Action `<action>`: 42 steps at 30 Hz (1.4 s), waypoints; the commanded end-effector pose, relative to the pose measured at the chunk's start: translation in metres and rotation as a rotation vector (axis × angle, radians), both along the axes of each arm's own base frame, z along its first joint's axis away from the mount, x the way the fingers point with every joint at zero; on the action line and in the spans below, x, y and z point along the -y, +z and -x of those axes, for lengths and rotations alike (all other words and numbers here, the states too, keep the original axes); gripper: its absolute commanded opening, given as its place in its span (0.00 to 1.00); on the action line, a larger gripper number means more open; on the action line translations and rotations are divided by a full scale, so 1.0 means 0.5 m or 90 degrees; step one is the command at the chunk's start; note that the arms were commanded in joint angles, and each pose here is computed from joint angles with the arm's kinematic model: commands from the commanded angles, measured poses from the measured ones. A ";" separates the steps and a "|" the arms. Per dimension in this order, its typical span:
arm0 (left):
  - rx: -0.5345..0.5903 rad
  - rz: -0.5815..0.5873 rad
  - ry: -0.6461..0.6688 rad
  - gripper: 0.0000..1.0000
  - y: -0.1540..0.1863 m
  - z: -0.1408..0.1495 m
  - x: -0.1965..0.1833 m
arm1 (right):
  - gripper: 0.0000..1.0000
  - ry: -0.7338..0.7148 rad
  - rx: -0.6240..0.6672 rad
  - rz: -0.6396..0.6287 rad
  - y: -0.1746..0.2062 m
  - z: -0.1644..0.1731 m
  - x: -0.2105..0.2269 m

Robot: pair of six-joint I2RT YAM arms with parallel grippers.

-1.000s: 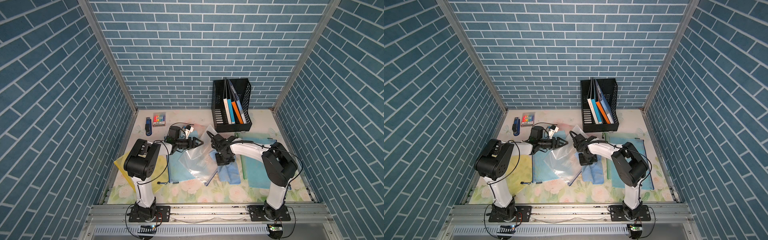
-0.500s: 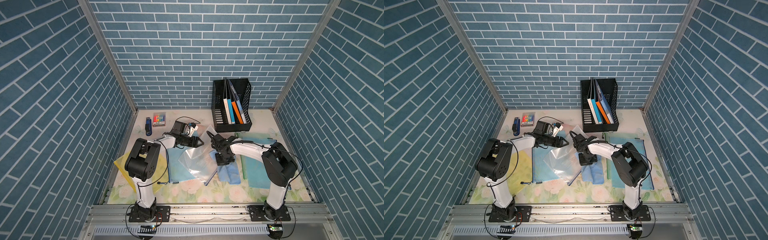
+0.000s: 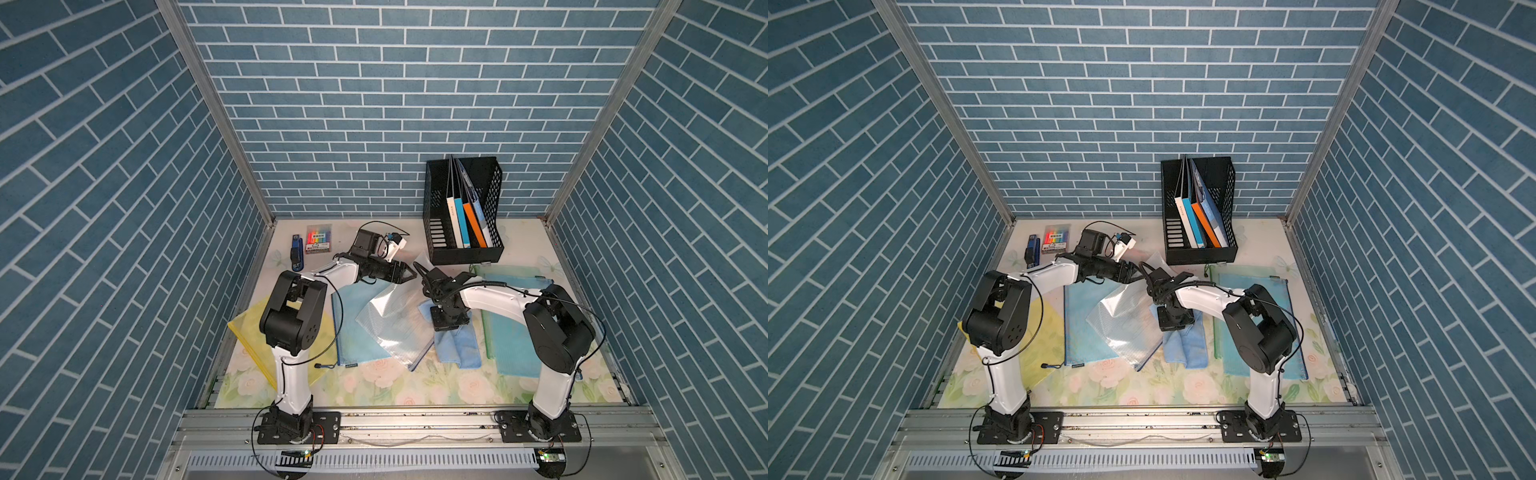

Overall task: Wipe the document bag
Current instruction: Adjust the document bag at the center of the board.

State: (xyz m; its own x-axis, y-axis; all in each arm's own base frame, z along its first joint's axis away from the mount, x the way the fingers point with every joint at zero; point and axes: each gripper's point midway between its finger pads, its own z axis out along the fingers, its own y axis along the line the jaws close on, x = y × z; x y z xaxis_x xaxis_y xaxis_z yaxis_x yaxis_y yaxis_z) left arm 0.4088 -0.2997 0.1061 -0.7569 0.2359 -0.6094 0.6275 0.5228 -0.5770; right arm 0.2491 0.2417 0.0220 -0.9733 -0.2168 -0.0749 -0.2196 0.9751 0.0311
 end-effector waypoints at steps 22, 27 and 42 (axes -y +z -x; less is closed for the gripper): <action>-0.063 -0.094 0.060 0.41 -0.073 0.039 -0.101 | 0.00 -0.008 -0.012 0.011 -0.016 0.012 0.016; -0.081 -0.071 0.055 0.40 -0.081 0.052 -0.094 | 0.00 -0.005 -0.011 0.012 -0.015 0.009 0.017; -0.117 -0.084 0.119 0.06 -0.078 0.066 -0.115 | 0.00 -0.005 0.011 0.017 0.017 -0.001 0.025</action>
State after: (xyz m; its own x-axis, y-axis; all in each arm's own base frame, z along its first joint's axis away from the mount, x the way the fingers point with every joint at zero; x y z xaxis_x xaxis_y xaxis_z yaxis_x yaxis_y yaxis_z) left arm 0.3832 -0.2445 0.0639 -0.8696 0.1858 -0.4574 0.4486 0.6844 -0.5748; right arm 0.2516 0.2385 0.0243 -0.9738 -0.2103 -0.0862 -0.2133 0.9766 0.0273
